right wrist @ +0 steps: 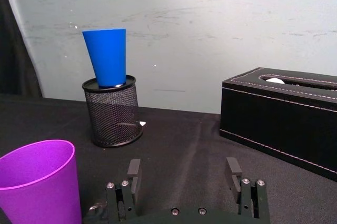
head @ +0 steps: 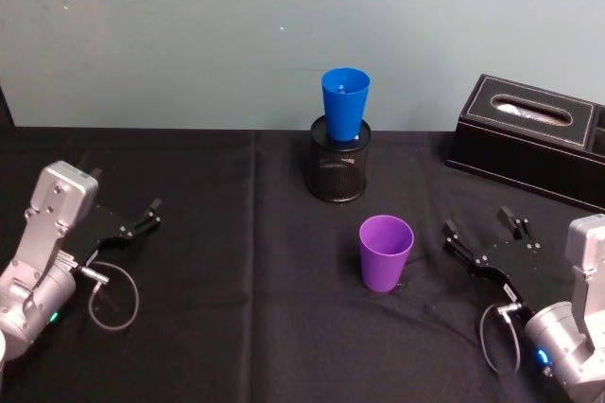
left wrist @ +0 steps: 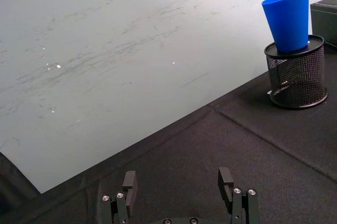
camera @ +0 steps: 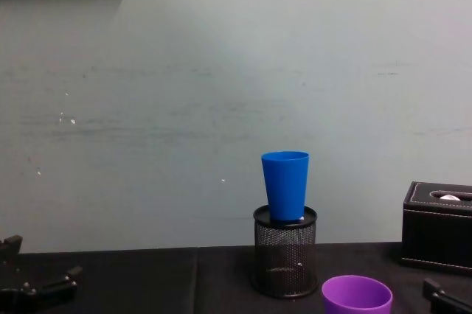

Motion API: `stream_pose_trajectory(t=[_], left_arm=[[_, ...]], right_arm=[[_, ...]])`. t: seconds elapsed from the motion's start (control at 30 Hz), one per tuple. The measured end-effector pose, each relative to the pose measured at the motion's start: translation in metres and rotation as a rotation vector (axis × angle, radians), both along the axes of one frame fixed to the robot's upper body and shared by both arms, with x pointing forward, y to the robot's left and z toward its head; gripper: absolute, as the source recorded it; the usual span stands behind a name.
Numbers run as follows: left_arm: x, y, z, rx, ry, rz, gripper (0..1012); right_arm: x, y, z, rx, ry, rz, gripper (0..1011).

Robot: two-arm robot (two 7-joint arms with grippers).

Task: Pick up one cup with a gripper and tap it against the other cup.

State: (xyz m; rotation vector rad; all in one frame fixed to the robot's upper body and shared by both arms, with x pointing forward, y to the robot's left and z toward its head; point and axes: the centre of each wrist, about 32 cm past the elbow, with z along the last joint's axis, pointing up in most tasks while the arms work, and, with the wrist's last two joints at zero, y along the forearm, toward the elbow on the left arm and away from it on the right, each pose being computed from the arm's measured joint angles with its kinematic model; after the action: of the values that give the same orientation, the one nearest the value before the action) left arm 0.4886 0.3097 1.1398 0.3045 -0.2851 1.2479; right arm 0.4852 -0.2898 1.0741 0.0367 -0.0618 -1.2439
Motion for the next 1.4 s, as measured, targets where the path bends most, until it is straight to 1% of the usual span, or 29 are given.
stream_pose_trajectory(t=[1.4], left_arm=[[0.0000, 0.0000, 0.0000, 0.000, 0.000, 0.000, 1011]], right_arm=[[0.0000, 0.0000, 0.0000, 0.000, 0.000, 0.000, 1002]])
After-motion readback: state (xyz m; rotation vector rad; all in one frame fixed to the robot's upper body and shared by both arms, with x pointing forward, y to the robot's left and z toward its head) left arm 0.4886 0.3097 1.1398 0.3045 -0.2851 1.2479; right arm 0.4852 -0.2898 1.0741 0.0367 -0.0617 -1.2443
